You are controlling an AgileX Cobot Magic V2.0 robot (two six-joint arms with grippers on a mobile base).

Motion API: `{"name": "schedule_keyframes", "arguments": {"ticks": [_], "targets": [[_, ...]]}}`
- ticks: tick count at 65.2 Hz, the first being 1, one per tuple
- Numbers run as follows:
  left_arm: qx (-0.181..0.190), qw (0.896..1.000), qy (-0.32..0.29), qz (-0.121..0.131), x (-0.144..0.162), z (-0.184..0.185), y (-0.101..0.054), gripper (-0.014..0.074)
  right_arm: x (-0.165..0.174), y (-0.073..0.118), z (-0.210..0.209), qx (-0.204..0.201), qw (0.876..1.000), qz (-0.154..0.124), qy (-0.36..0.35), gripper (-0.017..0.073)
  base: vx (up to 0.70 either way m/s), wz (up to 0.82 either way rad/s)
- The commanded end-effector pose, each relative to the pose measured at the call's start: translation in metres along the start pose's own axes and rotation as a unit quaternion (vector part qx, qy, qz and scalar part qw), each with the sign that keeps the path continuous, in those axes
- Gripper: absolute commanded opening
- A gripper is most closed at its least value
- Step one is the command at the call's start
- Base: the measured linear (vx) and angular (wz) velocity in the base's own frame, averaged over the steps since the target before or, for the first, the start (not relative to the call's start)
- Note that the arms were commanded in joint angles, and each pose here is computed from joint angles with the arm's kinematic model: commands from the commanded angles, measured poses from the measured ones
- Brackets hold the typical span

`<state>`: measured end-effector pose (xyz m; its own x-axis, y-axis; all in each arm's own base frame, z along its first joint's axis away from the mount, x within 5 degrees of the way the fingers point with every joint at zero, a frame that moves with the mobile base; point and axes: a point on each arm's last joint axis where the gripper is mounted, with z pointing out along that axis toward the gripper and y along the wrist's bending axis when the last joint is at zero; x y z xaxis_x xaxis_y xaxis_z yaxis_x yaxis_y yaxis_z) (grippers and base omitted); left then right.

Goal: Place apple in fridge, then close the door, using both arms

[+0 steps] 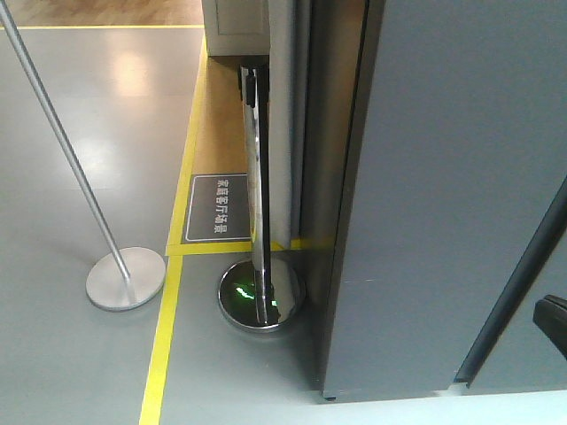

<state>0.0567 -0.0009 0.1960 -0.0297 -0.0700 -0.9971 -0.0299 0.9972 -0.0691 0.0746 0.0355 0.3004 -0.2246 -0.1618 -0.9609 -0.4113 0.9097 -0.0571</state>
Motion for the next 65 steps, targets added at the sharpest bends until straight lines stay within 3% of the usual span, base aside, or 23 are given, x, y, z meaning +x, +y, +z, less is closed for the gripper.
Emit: {"name": "schedule_keyframes", "arguments": {"ticks": [1, 11, 22, 26, 34, 40, 65], "targets": [[-0.019, 0.998, -0.054, -0.010, -0.0154, -0.0030, 0.0029, -0.0008, -0.0110, -0.0022, -0.0020, 0.011, 1.000, 0.004, -0.028, -0.0003, 0.00, 0.00], [-0.019, 0.998, -0.055, -0.011, -0.0155, -0.0030, 0.0029, -0.0008, -0.0110, -0.0022, -0.0020, 0.011, 1.000, 0.004, -0.028, -0.0003, 0.00, 0.00], [-0.026, 0.998, -0.052, 0.026, -0.0151, -0.0030, 0.0039, -0.0008, -0.0110, -0.0022, -0.0020, 0.011, 1.000, 0.004, -0.028, -0.0003, 0.00, 0.00], [-0.029, 0.998, -0.053, 0.009, -0.0152, -0.0031, 0.0046, -0.0008, -0.0110, -0.0022, -0.0020, 0.011, 1.000, 0.004, -0.028, -0.0003, 0.00, 0.00], [-0.031, 0.997, -0.055, -0.052, -0.0144, -0.0030, 0.0056, -0.0008, -0.0110, -0.0022, -0.0020, 0.011, 1.000, 0.004, -0.028, -0.0003, 0.00, 0.00], [-0.030, 0.995, -0.056, -0.075, -0.0134, -0.0028, 0.0058, -0.0008, -0.0110, -0.0022, -0.0020, 0.011, 1.000, 0.004, -0.028, -0.0003, 0.00, 0.00], [-0.028, 0.994, -0.057, -0.091, -0.0137, -0.0029, 0.0057, -0.0008, -0.0110, -0.0022, -0.0020, 0.011, 1.000, 0.004, -0.028, -0.0003, 0.00, 0.00]]}}
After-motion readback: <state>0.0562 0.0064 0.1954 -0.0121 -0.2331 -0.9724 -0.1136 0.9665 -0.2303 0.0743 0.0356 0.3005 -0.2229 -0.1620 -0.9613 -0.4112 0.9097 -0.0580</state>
